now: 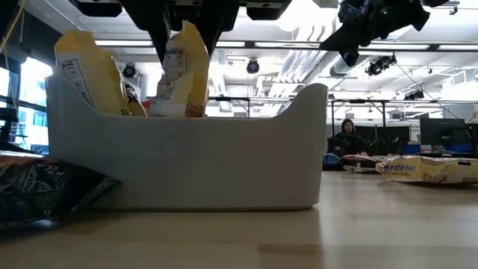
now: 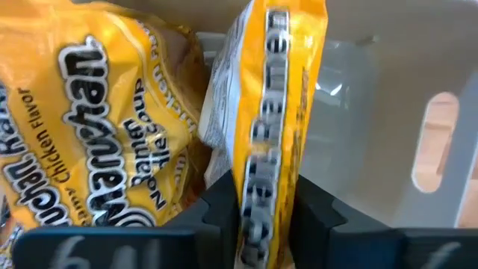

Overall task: Sort Maruchan noodles
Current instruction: Put the yellow noodle pack into the gray bin

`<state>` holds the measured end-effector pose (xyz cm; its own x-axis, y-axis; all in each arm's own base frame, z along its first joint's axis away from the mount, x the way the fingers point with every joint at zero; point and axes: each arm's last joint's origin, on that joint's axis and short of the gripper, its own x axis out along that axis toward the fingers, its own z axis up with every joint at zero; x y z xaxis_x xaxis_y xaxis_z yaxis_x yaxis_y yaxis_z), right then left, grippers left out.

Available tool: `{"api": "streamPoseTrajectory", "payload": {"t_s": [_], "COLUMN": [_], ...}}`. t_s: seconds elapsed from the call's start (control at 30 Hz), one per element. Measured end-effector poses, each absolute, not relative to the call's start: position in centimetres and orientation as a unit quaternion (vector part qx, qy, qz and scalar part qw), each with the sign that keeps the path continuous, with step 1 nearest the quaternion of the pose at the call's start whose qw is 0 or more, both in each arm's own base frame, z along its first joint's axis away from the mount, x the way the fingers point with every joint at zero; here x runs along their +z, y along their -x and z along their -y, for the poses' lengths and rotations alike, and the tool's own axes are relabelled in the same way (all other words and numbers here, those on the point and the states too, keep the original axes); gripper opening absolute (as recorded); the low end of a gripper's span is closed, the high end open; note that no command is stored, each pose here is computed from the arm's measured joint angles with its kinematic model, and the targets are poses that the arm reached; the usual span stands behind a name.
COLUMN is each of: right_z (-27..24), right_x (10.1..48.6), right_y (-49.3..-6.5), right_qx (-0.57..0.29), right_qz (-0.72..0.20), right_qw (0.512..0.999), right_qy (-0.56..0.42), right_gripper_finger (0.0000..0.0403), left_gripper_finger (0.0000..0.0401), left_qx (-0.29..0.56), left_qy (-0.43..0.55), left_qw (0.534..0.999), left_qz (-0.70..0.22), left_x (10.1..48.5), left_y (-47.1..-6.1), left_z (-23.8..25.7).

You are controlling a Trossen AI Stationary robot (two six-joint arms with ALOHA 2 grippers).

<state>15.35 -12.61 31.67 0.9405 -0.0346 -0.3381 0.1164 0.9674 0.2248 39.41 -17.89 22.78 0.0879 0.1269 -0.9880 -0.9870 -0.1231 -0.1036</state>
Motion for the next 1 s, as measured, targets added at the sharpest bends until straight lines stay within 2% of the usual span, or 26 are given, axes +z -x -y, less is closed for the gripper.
{"api": "streamPoseTrajectory", "payload": {"t_s": [0.2,0.73,1.0], "right_z": [12.6,12.6,12.6], "right_x": [31.7,31.7,31.7], "right_y": [-15.4,-15.4,-15.4], "right_qx": [-0.039,-0.040,-0.040], "right_qz": [-0.168,-0.168,-0.168], "right_qw": [0.977,0.977,0.977], "right_qy": [-0.122,-0.121,-0.121], "right_gripper_finger": [0.0002,0.0002,0.0002], "left_gripper_finger": [0.0102,0.0104,0.0104], "left_qx": [0.529,0.508,0.490], "left_qy": [0.520,0.510,0.503], "left_qw": [0.520,0.513,0.529], "left_qz": [-0.424,-0.468,-0.477], "left_x": [22.8,22.9,23.8], "left_y": [-39.4,-39.2,-38.9], "left_z": [17.9,18.2,18.1]}}
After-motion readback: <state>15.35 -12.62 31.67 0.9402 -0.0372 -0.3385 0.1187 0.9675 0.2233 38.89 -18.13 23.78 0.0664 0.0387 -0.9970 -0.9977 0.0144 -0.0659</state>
